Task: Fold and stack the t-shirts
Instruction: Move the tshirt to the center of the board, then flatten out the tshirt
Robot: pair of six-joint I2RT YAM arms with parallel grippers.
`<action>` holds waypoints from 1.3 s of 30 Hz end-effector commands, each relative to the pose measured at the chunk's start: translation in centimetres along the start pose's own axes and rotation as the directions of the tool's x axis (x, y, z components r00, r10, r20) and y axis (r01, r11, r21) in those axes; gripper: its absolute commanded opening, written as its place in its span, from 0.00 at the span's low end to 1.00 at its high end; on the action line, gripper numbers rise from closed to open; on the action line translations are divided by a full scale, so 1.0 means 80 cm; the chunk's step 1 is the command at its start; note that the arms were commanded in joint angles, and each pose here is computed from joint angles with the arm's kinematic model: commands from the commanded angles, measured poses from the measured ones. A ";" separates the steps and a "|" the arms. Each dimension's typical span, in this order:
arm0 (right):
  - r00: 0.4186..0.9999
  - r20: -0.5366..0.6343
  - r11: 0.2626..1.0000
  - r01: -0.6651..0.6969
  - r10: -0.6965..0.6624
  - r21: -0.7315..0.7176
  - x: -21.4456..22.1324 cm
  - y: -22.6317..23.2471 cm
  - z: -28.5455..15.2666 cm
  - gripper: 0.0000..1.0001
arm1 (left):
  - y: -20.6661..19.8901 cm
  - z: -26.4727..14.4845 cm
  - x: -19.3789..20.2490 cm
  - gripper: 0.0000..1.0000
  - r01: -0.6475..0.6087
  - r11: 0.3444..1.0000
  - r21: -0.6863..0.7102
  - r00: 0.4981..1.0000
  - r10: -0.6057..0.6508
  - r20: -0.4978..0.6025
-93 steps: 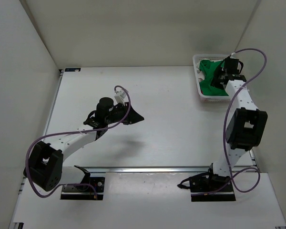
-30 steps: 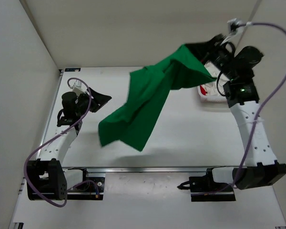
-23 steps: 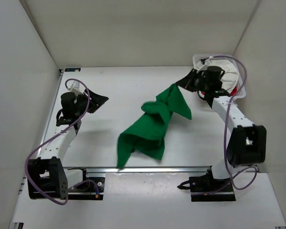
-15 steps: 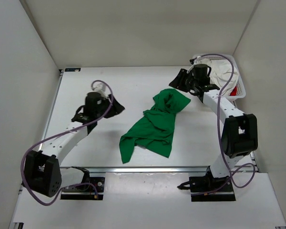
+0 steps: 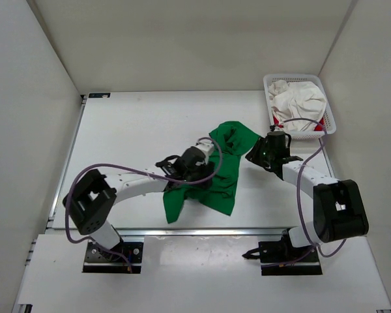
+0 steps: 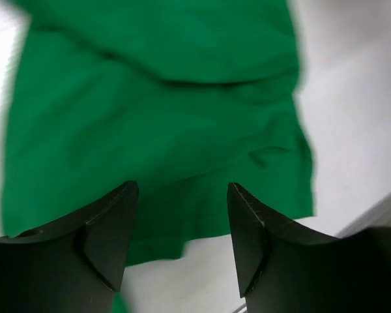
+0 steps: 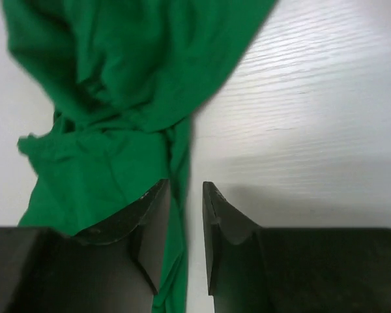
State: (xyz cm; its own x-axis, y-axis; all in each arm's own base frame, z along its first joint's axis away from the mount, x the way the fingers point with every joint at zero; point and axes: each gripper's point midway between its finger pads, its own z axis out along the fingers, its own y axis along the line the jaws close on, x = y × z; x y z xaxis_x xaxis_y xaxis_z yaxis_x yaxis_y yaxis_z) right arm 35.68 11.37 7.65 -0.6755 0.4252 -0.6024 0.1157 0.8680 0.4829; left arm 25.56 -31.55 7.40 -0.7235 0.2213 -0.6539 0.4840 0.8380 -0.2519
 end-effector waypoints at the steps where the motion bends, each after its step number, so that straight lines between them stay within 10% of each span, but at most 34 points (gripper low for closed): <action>1: 0.986 0.167 0.999 -0.015 0.009 0.030 -0.053 -0.005 0.012 0.30 | -0.038 0.006 -0.032 0.69 -0.070 0.997 0.025 0.994 0.068 0.080; 16: 0.993 0.117 0.973 -0.027 0.000 0.229 -0.078 -0.041 0.109 0.36 | -0.065 0.079 -0.011 0.64 -0.103 0.992 0.072 0.994 0.105 -0.017; 20: 0.994 0.106 0.972 -0.056 0.033 0.227 -0.078 -0.045 0.118 0.24 | -0.058 0.083 -0.011 0.24 -0.082 0.995 0.064 0.996 0.084 -0.018; 25: 0.995 0.092 0.972 -0.057 0.037 0.229 -0.080 -0.050 0.121 0.00 | -0.044 0.080 -0.024 0.00 -0.040 0.998 0.042 0.999 0.040 0.004; 39: 0.873 0.461 0.986 0.115 -0.158 0.122 -0.214 0.081 -0.079 0.00 | -0.002 -0.099 -0.200 0.00 0.131 0.973 0.191 0.919 -0.191 0.344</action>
State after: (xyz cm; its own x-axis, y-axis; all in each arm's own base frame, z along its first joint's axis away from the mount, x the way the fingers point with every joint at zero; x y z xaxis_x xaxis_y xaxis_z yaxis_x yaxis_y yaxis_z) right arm 44.15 8.59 17.56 -0.4197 0.4059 -0.8118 0.1637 0.9136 0.3722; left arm 32.83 -32.84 16.39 -0.6556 -0.0085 -0.7550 0.4425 0.8060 -0.3932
